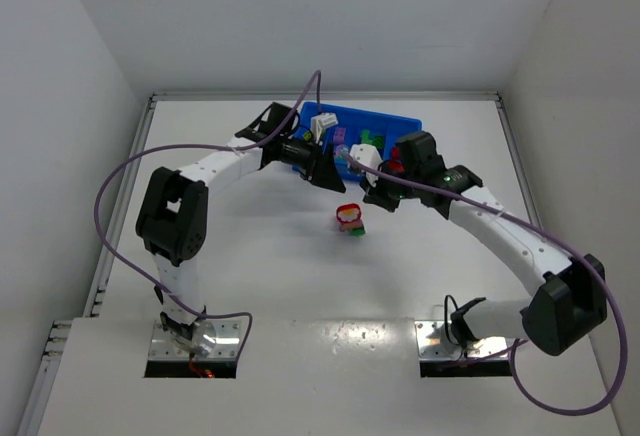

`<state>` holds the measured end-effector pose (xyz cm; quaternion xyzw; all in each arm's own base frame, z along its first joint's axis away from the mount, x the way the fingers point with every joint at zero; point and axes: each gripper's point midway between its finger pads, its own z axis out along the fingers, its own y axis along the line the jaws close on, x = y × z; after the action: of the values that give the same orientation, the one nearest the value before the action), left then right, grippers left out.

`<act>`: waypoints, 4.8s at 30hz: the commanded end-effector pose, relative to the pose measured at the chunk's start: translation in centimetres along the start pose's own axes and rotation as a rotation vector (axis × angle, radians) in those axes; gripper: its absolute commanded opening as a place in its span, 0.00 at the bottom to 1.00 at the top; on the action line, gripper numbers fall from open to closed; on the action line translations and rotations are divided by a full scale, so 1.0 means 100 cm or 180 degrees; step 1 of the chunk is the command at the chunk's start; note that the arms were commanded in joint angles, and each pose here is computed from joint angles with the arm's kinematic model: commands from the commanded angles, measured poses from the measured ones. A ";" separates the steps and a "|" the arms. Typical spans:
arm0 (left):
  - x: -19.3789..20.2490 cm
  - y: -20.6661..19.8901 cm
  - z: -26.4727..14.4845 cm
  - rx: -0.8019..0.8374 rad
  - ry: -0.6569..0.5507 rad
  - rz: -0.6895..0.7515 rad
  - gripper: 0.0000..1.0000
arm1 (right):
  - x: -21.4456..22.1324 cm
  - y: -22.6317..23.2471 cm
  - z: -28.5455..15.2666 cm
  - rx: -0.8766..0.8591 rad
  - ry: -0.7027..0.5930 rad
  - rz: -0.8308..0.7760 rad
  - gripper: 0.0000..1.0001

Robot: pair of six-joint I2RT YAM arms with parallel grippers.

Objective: Sort the legos into containers by color

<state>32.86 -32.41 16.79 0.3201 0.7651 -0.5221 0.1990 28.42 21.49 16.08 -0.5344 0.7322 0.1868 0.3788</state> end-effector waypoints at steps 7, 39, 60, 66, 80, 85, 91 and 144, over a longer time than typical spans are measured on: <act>-0.013 0.003 -0.009 -0.0082 -0.0088 0.0230 0.81 | 0.020 0.013 0.005 -0.0061 0.0109 -0.0039 0.63; -0.005 0.026 -0.035 -0.0686 -0.0210 0.0241 0.82 | 0.111 -0.034 0.050 -0.0232 0.0772 -0.0063 0.67; -0.011 0.045 -0.048 -0.0788 -0.0287 0.0157 0.82 | 0.119 -0.035 0.076 -0.0588 0.0840 -0.0237 0.65; -0.012 0.048 -0.051 -0.0808 -0.0305 0.0144 0.82 | 0.119 -0.039 0.085 -0.0640 0.0850 -0.0206 0.59; -0.013 0.051 -0.055 -0.0828 -0.0323 0.0131 0.82 | 0.120 -0.026 0.093 -0.0855 0.0816 -0.0281 0.59; -0.013 0.051 -0.055 -0.0828 -0.0323 0.0131 0.82 | 0.120 -0.022 0.095 -0.0902 0.0839 -0.0281 0.43; -0.011 0.050 -0.055 -0.0828 -0.0306 0.0107 0.82 | 0.125 -0.016 0.092 -0.1002 0.0924 -0.0233 0.09; -0.026 -0.003 -0.059 0.0401 -0.0437 -0.0076 0.00 | 0.012 -0.026 0.020 0.0482 0.0287 -0.0446 0.00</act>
<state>33.06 -28.83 17.06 0.2389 0.7485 -0.6041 0.1330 32.38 23.67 14.30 -0.5746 0.7047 0.1070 0.4022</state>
